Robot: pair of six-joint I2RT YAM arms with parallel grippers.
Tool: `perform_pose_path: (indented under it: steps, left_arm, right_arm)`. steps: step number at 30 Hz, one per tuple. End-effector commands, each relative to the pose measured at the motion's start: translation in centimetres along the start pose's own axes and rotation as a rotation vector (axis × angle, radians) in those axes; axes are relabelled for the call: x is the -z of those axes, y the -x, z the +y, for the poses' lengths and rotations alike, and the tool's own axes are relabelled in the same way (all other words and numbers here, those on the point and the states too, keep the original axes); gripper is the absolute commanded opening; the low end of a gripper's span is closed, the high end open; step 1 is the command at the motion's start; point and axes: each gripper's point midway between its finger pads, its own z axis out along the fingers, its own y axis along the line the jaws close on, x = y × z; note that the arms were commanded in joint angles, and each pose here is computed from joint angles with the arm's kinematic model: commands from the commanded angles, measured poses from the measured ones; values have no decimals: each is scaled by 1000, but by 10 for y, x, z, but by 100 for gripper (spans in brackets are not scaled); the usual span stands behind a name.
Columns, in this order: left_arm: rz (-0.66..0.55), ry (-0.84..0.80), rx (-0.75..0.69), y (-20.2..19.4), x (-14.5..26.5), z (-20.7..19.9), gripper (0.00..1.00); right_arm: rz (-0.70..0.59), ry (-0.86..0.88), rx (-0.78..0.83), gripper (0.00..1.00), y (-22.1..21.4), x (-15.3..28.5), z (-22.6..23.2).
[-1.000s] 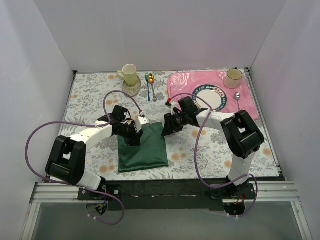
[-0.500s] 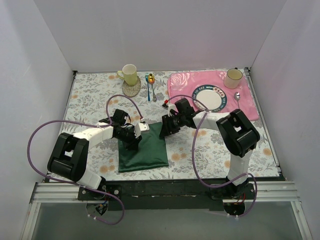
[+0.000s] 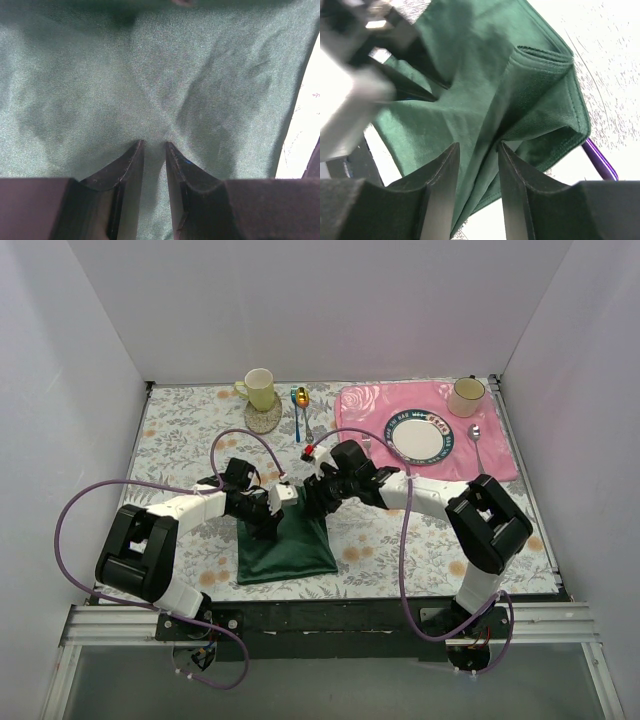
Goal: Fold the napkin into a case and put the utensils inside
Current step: Pick up the lower triangle-folded napkin from the center of the board.
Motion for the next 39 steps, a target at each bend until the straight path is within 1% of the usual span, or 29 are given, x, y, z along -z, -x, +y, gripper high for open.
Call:
perform_pose_path:
  steps: [1,5,6,7,9,10,11,13,14,16,20,30,33,35,37,38,39]
  left_arm:
    - [9,-12,44,-7,-2,-1,24]
    - [11,-18,49,-8,-1,-2,24]
    - [11,-16,48,-7,-1,-1,24]
    - [11,-18,46,-7,0,-1,24]
    - [15,-19,47,-7,0,-2,24]
    - [15,-18,50,-7,0,-1,24]
    - [14,-20,47,-7,0,-2,24]
    - [16,-22,49,-9,0,-3,24]
    - [16,-24,45,-9,-1,-3,23]
    - [18,-26,46,-10,-1,-4,24]
    - [17,-28,34,-11,-1,-4,24]
    - [19,-33,16,-10,1,-5,24]
    - [17,-34,18,-11,1,-6,24]
    - [16,-31,16,-10,1,-5,24]
    - [-14,-23,12,-1,7,-4,23]
    - [-35,-14,19,3,13,0,23]
    - [-67,6,21,14,21,4,24]
  right_arm:
    - [-52,-32,134,47,16,4,8]
    - [-44,-51,139,53,15,2,5]
    - [-35,-77,128,55,14,1,-1]
    - [-38,-87,122,57,17,2,-4]
    - [-39,-99,79,60,20,6,-17]
    - [-46,-99,60,62,23,8,-20]
    - [-56,-113,34,64,27,13,-31]
    - [-63,-103,7,65,33,16,-39]
    - [-74,-108,-5,65,37,20,-47]
    - [-52,-94,-29,65,32,21,-50]
    - [-69,-79,-76,64,40,22,-57]
    - [-18,-52,-209,65,27,-4,-83]
    - [-6,-25,-238,66,21,-8,-82]
    - [2,-7,-258,62,19,-9,-80]
    - [7,6,-272,60,17,-9,-78]
    - [-12,20,-260,60,22,-8,-77]
    - [-13,25,-263,61,21,-7,-75]
